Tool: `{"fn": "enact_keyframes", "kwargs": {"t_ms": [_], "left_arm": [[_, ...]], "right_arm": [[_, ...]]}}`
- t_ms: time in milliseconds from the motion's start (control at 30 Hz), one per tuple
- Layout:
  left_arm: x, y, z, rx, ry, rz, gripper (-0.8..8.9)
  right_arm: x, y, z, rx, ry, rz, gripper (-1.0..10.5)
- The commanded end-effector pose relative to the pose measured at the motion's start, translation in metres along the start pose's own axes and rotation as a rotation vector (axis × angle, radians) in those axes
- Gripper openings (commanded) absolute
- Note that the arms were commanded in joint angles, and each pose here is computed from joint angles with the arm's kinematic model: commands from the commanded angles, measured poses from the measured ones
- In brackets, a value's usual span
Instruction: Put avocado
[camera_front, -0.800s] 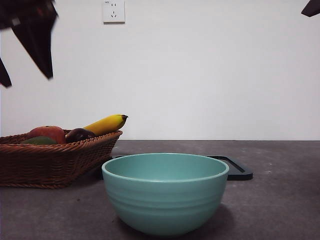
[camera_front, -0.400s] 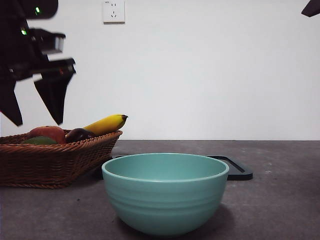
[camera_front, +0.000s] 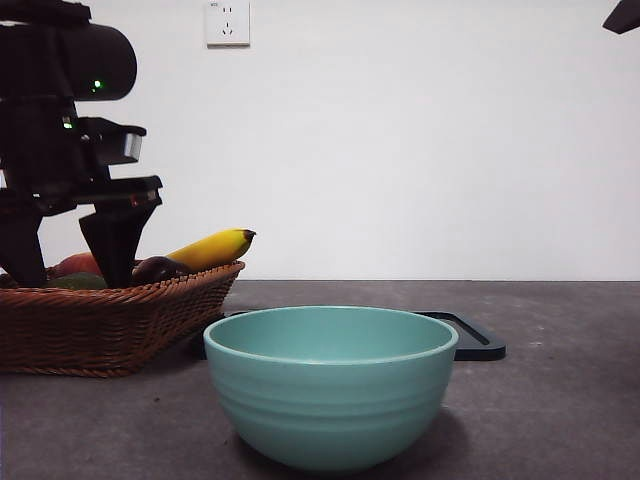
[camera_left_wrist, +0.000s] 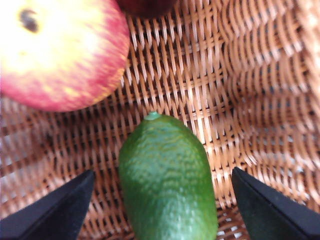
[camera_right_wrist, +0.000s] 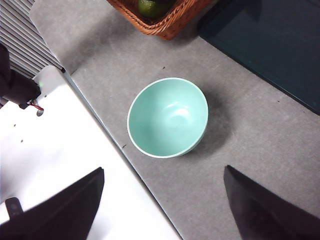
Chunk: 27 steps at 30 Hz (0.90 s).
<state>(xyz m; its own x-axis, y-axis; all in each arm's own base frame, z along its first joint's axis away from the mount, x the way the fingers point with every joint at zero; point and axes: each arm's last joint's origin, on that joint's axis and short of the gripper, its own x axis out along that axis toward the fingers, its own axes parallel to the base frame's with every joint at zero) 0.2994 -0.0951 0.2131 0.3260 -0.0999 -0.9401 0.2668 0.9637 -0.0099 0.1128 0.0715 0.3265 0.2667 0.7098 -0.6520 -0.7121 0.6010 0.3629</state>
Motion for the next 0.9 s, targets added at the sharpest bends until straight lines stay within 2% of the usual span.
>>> {"fn": "enact_keyframes", "kwargs": {"t_ms": [33, 100, 167, 233, 400, 633, 900], "left_arm": [[0.006, -0.002, 0.006, 0.005, 0.006, 0.004, 4.33], [0.007, -0.002, 0.006, 0.003, 0.011, 0.003, 4.04], [0.007, -0.003, 0.006, 0.004, 0.012, 0.003, 3.19], [0.007, -0.003, 0.005, 0.004, 0.017, 0.003, 2.73], [0.007, -0.002, 0.004, 0.004, 0.033, 0.003, 2.07], [0.003, -0.003, 0.004, -0.016, 0.026, -0.005, 2.06], [-0.039, -0.011, 0.002, -0.003, -0.112, -0.075, 2.07]], "right_arm": [[-0.002, 0.002, 0.005, -0.012, -0.014, 0.004, 3.8], [-0.002, 0.002, 0.005, -0.012, -0.014, 0.004, 3.8], [-0.002, 0.002, 0.005, -0.012, -0.014, 0.004, 3.8], [-0.002, 0.002, 0.005, -0.012, -0.014, 0.004, 3.8], [-0.002, 0.002, 0.005, -0.012, -0.014, 0.004, 3.8], [-0.002, 0.002, 0.005, -0.012, -0.014, 0.004, 3.8], [-0.002, 0.002, 0.005, -0.012, -0.014, 0.004, 3.8]]}}
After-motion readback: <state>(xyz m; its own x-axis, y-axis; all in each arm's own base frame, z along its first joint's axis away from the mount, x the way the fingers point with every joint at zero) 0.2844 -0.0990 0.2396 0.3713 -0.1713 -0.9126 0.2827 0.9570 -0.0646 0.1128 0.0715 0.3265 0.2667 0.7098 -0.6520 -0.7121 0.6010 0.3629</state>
